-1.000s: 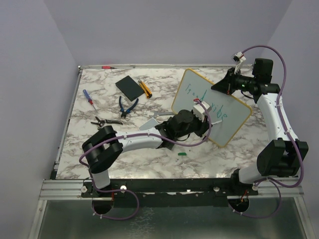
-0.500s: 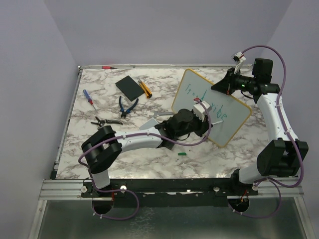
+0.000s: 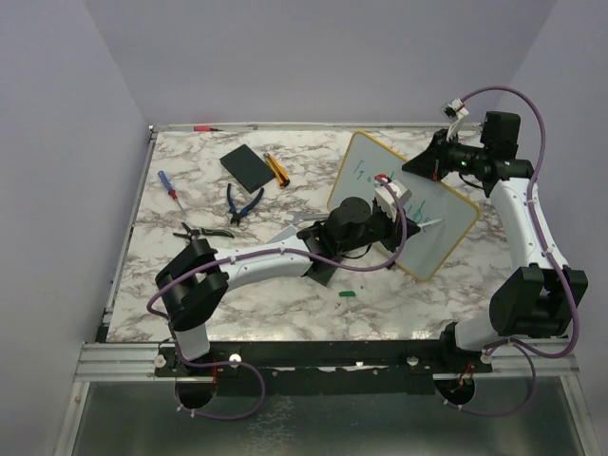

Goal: Write a sentence on the whiteboard

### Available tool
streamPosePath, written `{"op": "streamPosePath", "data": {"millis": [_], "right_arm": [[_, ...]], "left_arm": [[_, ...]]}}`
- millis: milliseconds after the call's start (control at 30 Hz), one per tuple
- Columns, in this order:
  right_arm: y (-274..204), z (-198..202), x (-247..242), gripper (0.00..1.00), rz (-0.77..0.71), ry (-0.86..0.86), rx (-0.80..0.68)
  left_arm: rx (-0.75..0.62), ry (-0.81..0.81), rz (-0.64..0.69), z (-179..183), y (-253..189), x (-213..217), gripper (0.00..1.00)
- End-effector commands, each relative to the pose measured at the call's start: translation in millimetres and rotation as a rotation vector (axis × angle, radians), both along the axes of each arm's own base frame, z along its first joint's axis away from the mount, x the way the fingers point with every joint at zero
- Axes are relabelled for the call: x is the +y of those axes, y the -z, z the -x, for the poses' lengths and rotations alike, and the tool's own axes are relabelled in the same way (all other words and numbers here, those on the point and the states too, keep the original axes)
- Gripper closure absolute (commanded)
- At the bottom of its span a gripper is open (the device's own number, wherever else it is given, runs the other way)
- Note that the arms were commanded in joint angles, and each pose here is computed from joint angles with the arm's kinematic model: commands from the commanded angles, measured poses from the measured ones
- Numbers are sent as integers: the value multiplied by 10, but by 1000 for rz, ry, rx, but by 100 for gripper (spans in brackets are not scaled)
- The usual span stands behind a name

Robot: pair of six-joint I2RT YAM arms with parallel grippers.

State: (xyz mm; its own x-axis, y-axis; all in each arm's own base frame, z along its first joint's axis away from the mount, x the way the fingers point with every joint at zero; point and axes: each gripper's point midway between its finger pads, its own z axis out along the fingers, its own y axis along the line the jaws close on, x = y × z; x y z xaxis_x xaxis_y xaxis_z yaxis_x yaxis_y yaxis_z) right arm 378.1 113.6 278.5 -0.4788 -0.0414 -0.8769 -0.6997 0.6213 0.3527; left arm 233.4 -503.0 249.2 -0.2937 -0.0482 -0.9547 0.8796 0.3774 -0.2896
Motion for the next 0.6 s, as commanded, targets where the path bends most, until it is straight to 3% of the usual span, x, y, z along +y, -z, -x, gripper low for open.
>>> {"op": "streamPosePath", "data": {"millis": [0,567], "right_arm": [[131,218,91,99,-25,-40,98],[134,213,91,99,-25,-40,100]], "left_arm": [[-13,38,12,29,-28,-134,100],[0,-9,-23,-47,137,-106,100]]}}
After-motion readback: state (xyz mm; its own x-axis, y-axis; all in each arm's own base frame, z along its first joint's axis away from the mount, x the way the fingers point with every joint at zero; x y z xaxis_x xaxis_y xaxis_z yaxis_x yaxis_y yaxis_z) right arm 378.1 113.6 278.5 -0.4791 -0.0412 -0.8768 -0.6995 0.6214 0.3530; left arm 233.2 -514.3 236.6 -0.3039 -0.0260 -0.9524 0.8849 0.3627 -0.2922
